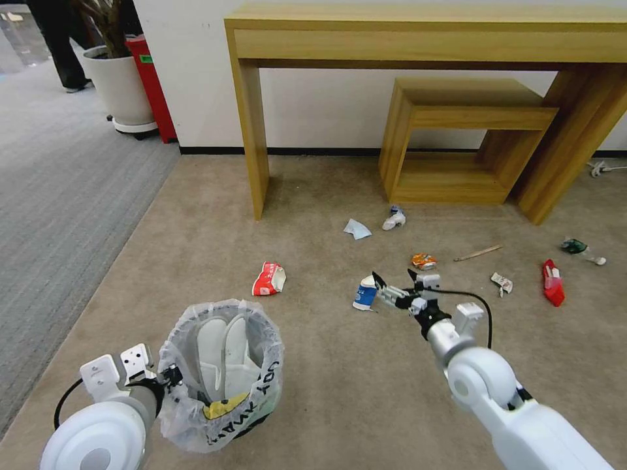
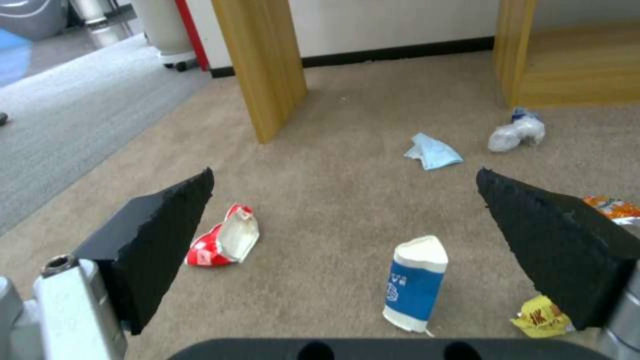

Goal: Pick up the trash bin and place the garbage on the floor into it.

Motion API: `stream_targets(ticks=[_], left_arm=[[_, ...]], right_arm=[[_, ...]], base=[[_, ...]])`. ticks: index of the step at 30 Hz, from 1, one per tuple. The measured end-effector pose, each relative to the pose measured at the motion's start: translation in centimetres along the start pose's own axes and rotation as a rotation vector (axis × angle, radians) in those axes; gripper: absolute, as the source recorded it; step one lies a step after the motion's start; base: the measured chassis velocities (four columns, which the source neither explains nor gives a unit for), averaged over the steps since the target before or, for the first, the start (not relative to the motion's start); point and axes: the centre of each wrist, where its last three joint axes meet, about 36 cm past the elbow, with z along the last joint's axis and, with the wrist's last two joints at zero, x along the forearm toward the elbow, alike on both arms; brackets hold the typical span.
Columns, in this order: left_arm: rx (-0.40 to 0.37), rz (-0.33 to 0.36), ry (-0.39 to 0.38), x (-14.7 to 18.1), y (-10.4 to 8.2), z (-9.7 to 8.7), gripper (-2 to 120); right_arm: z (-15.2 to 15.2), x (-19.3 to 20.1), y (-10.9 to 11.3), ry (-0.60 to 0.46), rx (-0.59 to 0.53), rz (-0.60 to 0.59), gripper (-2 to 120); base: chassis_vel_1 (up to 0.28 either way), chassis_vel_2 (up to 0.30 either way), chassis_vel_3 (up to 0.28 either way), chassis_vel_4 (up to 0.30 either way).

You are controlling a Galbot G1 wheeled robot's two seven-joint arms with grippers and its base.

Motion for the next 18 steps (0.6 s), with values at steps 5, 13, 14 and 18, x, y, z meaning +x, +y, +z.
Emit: stream_targets(ticks=[5, 13, 14, 18], left_arm=[[0.008, -0.003, -0.002, 0.1, 0.1, 0.1, 1], [0.026, -0.013, -0.006, 0.5, 0.3, 0.4, 1], [0.027, -0.014, -0.008, 0.6, 0.3, 0.4, 1], [0.028, -0.016, -0.011, 0.8, 0.4, 0.4, 1]], right_arm=[[0.9, 1.2, 0.1, -0.008, 0.003, -0.004, 100], [1.1, 1.6, 0.1, -0.014, 0.010, -0.008, 100], [1.2, 1.6, 0.2, -0.014, 0.010, -0.011, 100], [1.2, 1.5, 0.4, -0.017, 0.018, -0.018, 100]], base=[[0.000, 0.000, 0.000, 0.000], [-0.106, 0.092, 0.098, -0.111], [-0.189, 0.206, 0.229, -0.183], [-0.207, 0.223, 0.225, -0.198]])
